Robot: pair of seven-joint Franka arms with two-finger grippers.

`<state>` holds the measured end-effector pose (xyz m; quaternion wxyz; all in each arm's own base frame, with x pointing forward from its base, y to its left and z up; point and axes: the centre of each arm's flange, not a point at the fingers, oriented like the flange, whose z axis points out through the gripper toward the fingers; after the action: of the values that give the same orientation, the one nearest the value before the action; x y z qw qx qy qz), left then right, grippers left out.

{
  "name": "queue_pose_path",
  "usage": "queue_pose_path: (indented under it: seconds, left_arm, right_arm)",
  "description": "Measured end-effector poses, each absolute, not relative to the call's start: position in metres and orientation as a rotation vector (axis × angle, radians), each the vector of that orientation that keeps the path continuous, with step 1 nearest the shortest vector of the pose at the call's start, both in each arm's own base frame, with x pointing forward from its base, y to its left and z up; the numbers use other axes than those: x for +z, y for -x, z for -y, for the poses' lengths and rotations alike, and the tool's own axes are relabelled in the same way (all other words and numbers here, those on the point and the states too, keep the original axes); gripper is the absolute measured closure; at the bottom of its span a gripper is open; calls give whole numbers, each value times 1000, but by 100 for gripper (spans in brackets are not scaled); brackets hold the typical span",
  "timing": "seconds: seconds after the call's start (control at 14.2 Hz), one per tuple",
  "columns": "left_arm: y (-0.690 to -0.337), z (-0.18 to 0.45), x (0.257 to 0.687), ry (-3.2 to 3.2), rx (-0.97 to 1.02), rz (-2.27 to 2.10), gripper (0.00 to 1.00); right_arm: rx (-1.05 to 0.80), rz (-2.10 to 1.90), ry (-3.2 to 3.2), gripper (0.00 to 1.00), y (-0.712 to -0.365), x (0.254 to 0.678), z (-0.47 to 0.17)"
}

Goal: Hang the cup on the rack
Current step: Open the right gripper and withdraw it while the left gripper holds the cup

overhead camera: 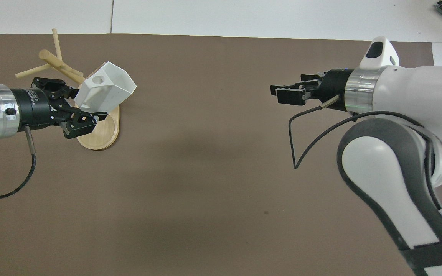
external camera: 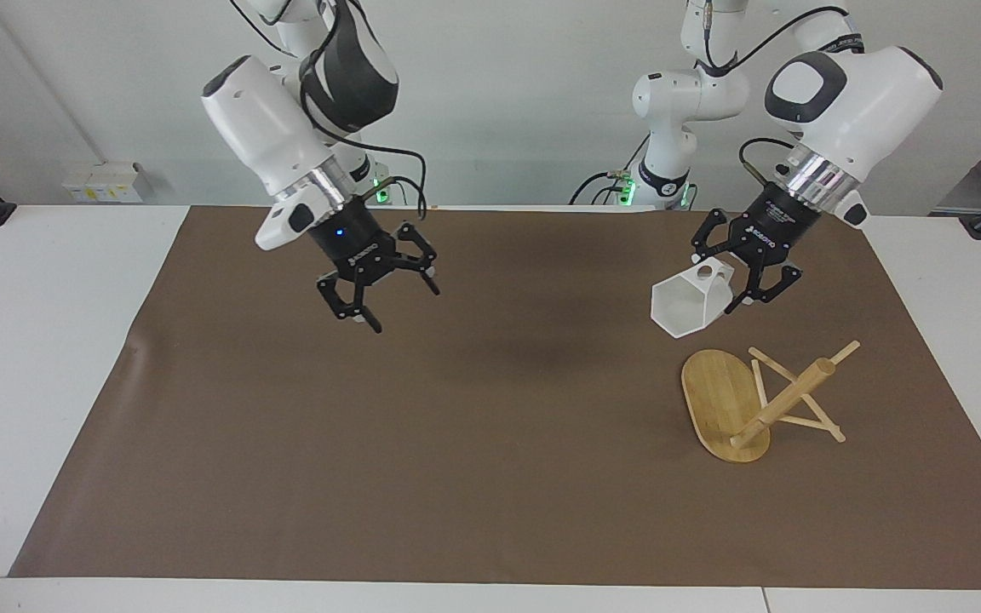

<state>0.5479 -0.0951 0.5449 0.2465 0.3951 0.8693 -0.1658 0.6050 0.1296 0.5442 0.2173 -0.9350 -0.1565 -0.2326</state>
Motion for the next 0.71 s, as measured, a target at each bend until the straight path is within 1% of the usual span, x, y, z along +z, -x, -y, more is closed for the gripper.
queue_pose_path:
  seconds: [0.14, 0.35, 0.71]
  left_arm:
    - [-547, 92, 536, -999, -445, -2403, 29]
    - [-548, 87, 525, -906, -431, -2431, 29]
    - [-561, 81, 490, -802, -425, -2484, 29]
  right_arm:
    - [-639, 460, 2689, 0, -611, 540, -82]
    - [-621, 544, 2876, 0, -613, 538, -32]
    - [-441, 565, 3071, 0, -601, 532, 37]
